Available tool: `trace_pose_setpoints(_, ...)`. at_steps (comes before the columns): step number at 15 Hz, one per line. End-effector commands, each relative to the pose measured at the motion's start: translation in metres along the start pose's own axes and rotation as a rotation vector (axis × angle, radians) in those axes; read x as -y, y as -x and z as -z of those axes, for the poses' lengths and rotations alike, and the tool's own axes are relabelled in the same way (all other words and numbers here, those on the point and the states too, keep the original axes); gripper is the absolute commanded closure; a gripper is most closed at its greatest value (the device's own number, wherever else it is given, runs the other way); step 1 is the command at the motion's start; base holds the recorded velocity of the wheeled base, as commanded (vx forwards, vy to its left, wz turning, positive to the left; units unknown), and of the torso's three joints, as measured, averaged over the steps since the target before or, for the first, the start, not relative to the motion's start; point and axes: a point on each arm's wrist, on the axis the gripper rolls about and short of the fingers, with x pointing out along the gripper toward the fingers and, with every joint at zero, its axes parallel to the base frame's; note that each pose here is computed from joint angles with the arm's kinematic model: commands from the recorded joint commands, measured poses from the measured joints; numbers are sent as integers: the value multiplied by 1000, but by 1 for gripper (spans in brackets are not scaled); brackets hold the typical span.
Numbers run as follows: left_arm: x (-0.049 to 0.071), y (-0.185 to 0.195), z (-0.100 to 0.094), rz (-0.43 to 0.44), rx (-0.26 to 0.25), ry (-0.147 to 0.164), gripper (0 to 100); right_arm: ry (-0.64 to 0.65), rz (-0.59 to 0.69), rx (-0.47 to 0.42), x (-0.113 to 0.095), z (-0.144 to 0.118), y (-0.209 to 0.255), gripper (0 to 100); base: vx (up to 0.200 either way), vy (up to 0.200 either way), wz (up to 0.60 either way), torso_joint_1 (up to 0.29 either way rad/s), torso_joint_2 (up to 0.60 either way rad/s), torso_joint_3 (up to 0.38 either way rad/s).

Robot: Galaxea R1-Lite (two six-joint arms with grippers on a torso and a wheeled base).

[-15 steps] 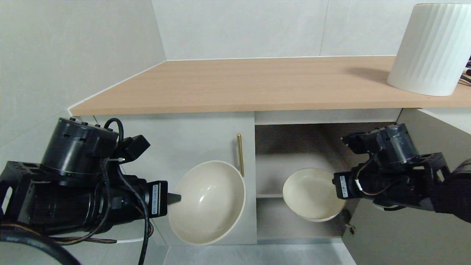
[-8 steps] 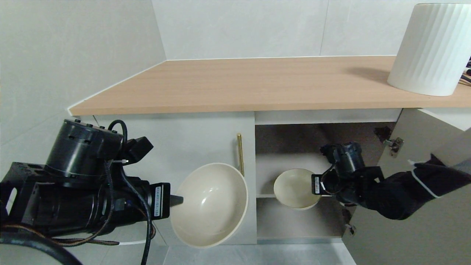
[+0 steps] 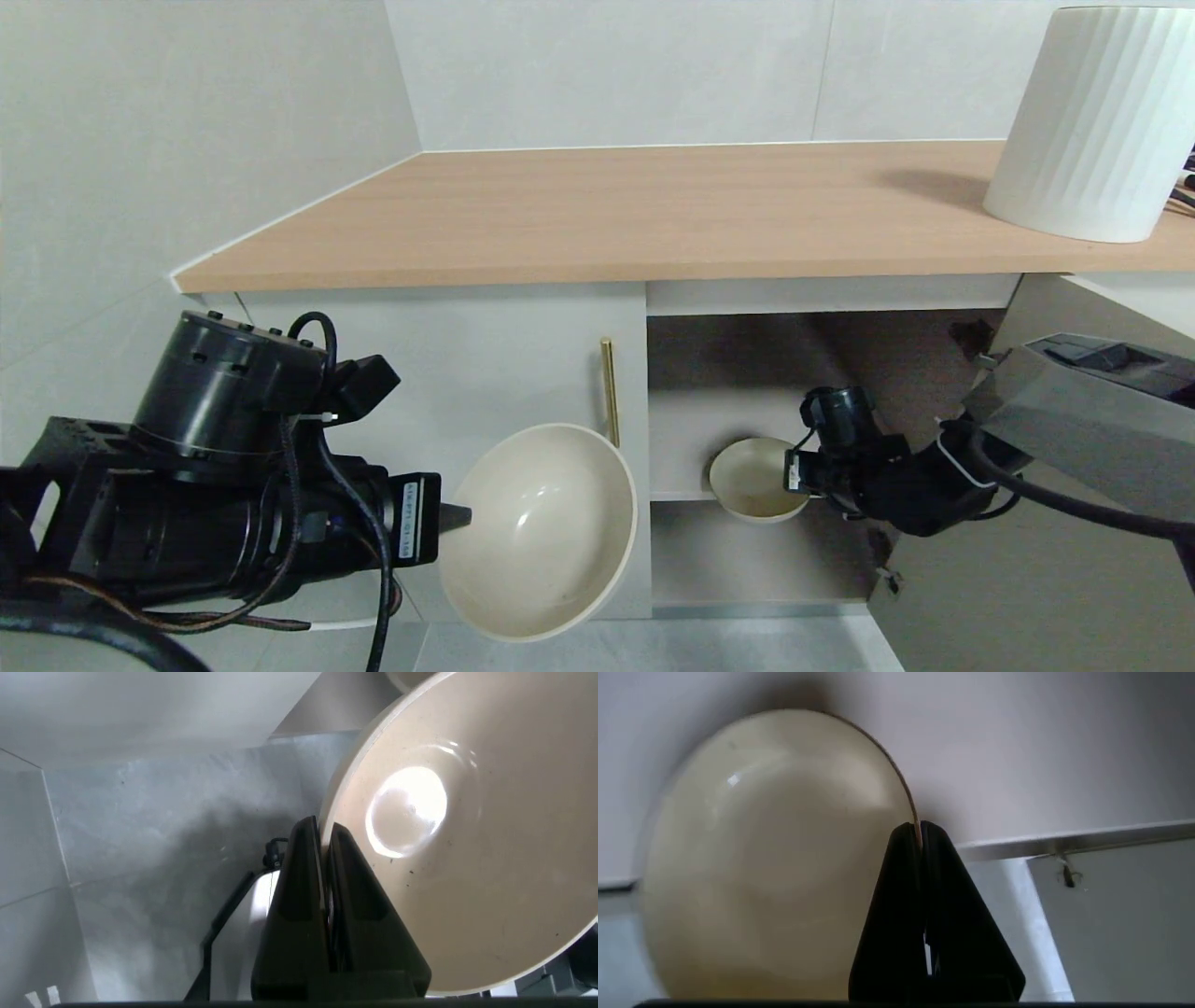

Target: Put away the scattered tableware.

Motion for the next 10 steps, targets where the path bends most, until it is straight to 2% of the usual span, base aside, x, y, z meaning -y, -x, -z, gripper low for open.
trace_pose_setpoints(1, 0, 0, 0, -2, -1, 0, 100, 2, 23, -18, 2, 8, -15, 100, 0, 0, 0, 0, 0, 0)
trace_pose_setpoints(10, -1, -3, 1, -5, -11, -1, 100, -82, 84, 63, 6, -12, -43, 100, 0, 0, 0, 0, 0, 0)
